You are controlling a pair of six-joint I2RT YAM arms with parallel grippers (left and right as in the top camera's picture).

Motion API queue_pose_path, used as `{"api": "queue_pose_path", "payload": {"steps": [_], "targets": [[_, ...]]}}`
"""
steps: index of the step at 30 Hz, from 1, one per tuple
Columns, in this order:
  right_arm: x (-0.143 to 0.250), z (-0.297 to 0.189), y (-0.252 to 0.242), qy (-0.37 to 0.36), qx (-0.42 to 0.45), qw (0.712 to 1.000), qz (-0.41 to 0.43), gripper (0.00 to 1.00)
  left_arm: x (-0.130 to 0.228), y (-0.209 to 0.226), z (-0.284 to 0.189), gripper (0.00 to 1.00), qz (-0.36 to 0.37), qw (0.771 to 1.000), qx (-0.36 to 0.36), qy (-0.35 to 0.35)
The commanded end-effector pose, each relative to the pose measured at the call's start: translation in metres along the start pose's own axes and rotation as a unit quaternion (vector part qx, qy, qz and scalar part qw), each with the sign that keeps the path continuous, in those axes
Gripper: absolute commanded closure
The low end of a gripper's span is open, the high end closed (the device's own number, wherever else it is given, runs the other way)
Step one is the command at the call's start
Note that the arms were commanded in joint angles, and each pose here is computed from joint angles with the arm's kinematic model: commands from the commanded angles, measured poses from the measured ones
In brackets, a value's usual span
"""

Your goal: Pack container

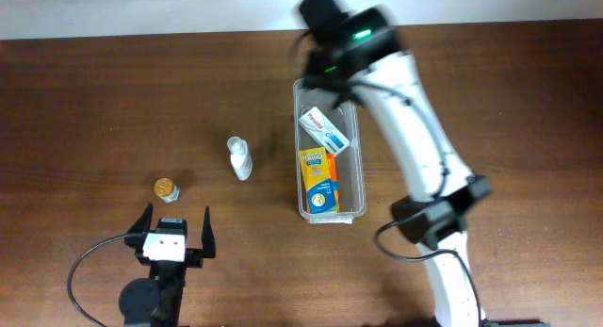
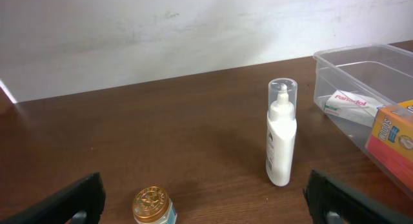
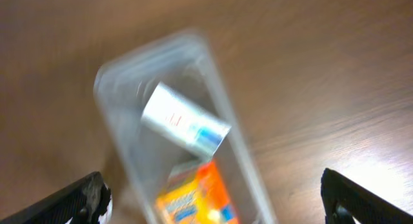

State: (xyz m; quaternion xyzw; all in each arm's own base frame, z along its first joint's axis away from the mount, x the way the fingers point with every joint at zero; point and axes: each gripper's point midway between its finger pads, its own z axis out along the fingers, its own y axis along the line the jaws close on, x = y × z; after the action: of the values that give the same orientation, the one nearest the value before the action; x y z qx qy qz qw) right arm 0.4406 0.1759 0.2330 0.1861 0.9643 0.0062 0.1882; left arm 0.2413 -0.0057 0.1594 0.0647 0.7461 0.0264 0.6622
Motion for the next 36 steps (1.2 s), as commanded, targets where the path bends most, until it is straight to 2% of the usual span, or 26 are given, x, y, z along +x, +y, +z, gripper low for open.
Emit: {"api": "queue_pose_path", "payload": {"steps": [1,6,10,14,18,28,36], "targets": [[-0.042,-0.022,-0.047,-0.037,0.003,0.999,0.015,0.02,0.004,0.000,0.001,0.00,0.007,1.000,0.000,0.003],[-0.083,-0.015,-0.115,-0.057,0.054,0.994,0.072,0.02,0.004,0.000,0.001,0.00,0.007,1.000,0.000,0.003],[-0.113,-0.009,-0.193,-0.054,0.090,0.989,0.100,0.02,0.004,0.000,0.001,0.01,0.007,1.000,0.000,0.003],[-0.126,-0.009,-0.253,-0.050,0.117,0.985,0.114,0.02,0.004,0.000,0.001,0.01,0.007,1.000,0.000,0.003],[-0.131,-0.008,-0.305,-0.047,0.139,0.976,0.163,0.02,0.004,0.000,0.001,0.01,0.007,1.000,0.000,0.003],[-0.115,0.024,-0.375,0.007,0.193,0.957,0.215,0.02,0.004,0.000,0.001,0.01,0.007,1.000,0.000,0.003],[-0.109,0.050,-0.387,0.027,0.200,0.954,0.221,0.02,0.004,0.000,0.001,0.01,0.007,1.000,0.000,0.003]]}}
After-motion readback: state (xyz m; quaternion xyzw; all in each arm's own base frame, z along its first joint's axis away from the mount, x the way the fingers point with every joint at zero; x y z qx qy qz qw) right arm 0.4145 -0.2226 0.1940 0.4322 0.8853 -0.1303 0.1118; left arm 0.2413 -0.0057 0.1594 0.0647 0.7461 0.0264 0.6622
